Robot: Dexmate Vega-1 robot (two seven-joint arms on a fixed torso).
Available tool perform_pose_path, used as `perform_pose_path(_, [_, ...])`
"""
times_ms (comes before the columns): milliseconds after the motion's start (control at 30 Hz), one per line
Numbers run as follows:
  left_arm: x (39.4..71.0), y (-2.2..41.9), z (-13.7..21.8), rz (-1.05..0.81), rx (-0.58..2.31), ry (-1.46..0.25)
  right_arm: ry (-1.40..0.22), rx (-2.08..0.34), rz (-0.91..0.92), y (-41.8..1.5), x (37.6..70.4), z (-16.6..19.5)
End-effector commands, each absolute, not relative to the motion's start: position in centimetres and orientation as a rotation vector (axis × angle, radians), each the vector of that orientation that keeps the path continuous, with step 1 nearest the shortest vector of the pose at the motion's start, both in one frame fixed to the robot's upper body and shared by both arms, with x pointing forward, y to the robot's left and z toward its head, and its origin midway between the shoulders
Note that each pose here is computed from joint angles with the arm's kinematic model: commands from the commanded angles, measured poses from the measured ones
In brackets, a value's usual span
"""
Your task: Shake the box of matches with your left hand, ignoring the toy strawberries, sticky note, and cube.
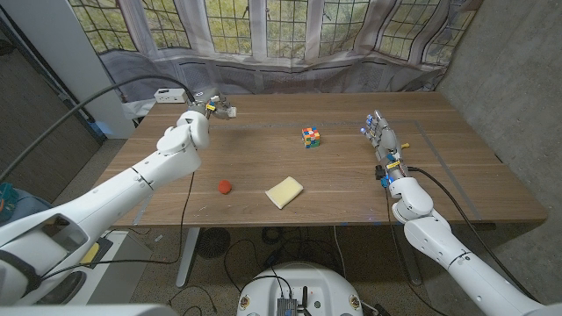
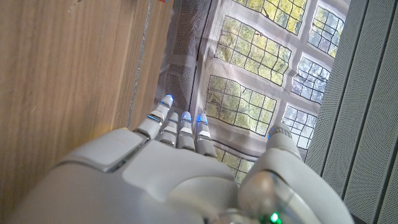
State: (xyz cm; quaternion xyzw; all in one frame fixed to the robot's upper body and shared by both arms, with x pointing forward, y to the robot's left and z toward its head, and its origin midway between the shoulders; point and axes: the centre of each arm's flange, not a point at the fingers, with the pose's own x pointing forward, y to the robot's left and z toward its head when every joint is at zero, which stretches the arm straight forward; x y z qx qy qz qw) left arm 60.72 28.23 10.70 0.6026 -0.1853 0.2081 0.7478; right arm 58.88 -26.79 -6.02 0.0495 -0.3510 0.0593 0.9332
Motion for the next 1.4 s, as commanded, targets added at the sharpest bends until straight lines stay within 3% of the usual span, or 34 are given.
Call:
perform_pose_path(33, [62.3,28.7,9.9,0.426,1.333,-0.342,-0.717,0.095,0.121,-26.6,58.8,-5.9])
perform_pose_path(1400, [65.9,28.7,7.4,0.272,1.443,-0.113,-0.709,0.092,0.111,-26.3,58.6,-6.3])
